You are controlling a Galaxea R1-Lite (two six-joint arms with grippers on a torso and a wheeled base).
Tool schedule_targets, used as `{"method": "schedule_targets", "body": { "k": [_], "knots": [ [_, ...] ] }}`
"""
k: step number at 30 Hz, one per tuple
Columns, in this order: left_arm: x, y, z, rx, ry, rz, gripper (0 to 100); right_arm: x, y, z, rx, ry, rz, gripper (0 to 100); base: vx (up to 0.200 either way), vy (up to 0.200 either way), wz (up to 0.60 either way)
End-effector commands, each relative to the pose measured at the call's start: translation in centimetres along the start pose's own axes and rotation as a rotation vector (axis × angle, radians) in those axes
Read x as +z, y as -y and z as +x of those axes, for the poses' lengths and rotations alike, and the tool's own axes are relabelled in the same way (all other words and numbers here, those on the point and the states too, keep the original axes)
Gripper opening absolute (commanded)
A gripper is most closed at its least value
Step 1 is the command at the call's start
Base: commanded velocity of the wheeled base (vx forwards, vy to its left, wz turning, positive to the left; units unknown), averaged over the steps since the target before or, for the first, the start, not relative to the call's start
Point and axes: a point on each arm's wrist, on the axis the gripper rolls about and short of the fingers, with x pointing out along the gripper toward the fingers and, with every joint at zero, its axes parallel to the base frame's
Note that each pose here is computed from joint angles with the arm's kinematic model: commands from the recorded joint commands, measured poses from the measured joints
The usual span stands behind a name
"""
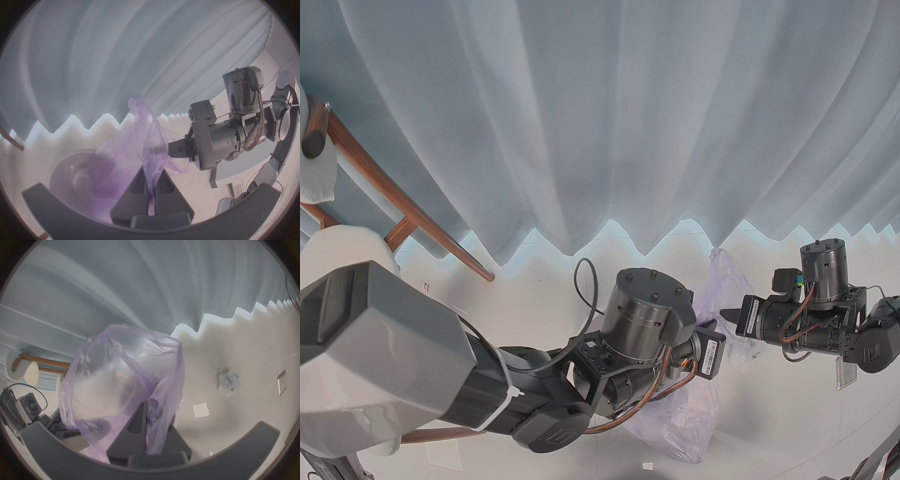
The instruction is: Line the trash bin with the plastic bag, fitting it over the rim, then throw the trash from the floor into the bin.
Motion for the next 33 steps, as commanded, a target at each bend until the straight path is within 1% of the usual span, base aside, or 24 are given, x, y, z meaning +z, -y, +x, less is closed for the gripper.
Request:
{"method": "schedule_targets", "body": {
  "k": [1,4,5,8,12,17,24,28,33],
  "knots": [
    [-0.3,0.4,-0.1,-0.006,-0.011,0.005,0,0.0,-0.1,-0.1,0.003,0.002,-0.001,0,0.2,0.0,0.0],
    [-1.1,1.2,-0.4,-0.004,-0.041,0.01,0,-0.1,0.0,-0.1,0.001,0.0,-0.001,0,0.0,0.0,0.0],
    [-1.6,1.7,-0.7,-0.012,-0.064,0.001,0,-0.1,0.0,-0.1,0.0,-0.003,0.0,0,0.0,0.0,0.0],
    [-1.9,2.3,-1.1,-0.025,-0.075,-0.036,0,-0.1,0.0,-0.1,0.001,-0.004,0.0,0,0.0,0.0,0.0],
    [-1.8,2.6,-1.2,-0.039,-0.076,-0.043,0,0.0,-0.1,0.0,0.005,-0.001,-0.002,0,0.0,0.0,0.0],
    [-1.8,2.5,-1.2,-0.039,-0.077,-0.085,0,0.1,-0.1,0.0,0.006,0.004,-0.001,0,0.0,-0.2,0.0],
    [-1.6,2.1,-1.2,-0.027,-0.071,-0.097,0,0.2,-0.2,0.1,0.008,0.005,0.0,0,0.0,-0.2,0.0],
    [-1.5,2.0,-1.2,-0.024,-0.07,-0.098,0,0.2,-0.2,0.2,0.006,0.002,-0.002,0,-0.2,-0.2,0.0],
    [-1.0,2.2,-1.4,-0.028,-0.046,-0.09,0,0.0,-0.1,0.5,0.001,-0.007,-0.001,0,0.0,0.0,0.0]
  ]
}}
